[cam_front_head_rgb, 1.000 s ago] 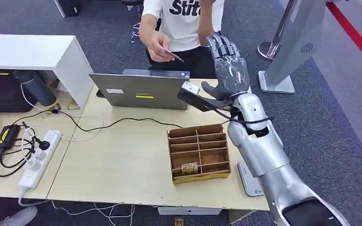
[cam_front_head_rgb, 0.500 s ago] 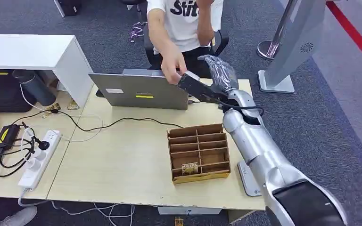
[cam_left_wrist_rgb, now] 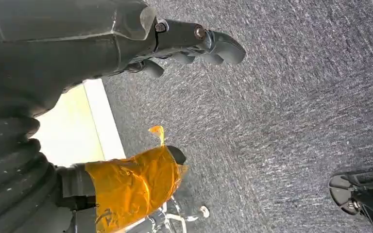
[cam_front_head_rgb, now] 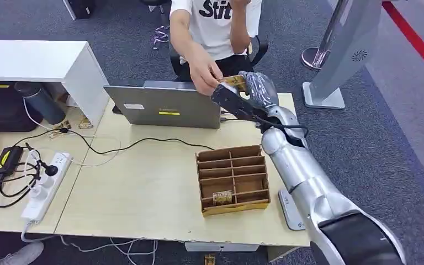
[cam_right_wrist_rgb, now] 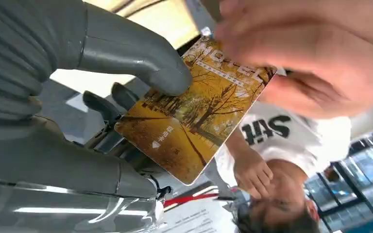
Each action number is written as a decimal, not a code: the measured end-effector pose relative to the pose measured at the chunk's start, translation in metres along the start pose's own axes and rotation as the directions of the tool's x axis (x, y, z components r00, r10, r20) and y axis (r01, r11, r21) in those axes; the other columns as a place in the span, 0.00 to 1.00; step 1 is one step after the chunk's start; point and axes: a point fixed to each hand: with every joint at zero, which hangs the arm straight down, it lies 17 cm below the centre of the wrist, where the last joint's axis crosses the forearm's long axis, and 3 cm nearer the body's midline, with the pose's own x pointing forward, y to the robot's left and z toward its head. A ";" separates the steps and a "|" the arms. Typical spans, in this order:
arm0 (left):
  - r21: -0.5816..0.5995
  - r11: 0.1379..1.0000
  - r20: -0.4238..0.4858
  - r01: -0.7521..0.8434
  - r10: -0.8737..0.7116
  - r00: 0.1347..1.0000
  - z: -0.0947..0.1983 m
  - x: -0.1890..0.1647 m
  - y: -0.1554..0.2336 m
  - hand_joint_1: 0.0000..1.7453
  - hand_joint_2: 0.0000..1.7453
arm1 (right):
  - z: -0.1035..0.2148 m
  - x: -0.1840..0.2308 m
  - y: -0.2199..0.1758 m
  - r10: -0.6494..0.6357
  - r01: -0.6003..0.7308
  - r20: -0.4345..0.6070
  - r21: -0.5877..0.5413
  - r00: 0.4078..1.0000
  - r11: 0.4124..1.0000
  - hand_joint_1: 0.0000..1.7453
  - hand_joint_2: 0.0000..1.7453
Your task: Pass the card to the sensor for recognition and then transmit it.
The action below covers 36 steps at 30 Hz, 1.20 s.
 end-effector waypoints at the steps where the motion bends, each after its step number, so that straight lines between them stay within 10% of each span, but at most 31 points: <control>1: 0.000 1.000 0.001 0.000 0.000 1.000 0.000 0.000 0.000 0.00 1.00 | 0.000 0.004 -0.007 -0.012 0.013 0.014 -0.031 1.000 0.999 1.00 1.00; 13: 0.011 0.998 0.003 -0.062 0.062 0.998 -0.001 -0.002 -0.004 0.00 1.00 | 0.066 0.030 -0.062 -0.210 0.241 0.144 -0.250 0.967 0.938 1.00 1.00; 21: 0.038 0.986 -0.017 -0.161 0.161 0.987 -0.001 -0.016 -0.005 0.00 1.00 | 0.167 -0.036 -0.081 -0.449 0.446 0.069 -0.321 0.891 0.835 1.00 1.00; 29: 0.053 0.973 -0.025 -0.224 0.225 0.974 -0.002 -0.020 -0.006 0.00 1.00 | 0.239 -0.097 -0.092 -0.434 0.356 -0.129 -0.392 0.892 0.848 1.00 1.00; 36: 0.086 0.966 -0.060 -0.246 0.251 0.966 -0.002 -0.034 -0.009 0.00 1.00 | 0.308 -0.120 -0.093 -0.132 0.028 -0.371 -0.272 0.919 0.962 1.00 1.00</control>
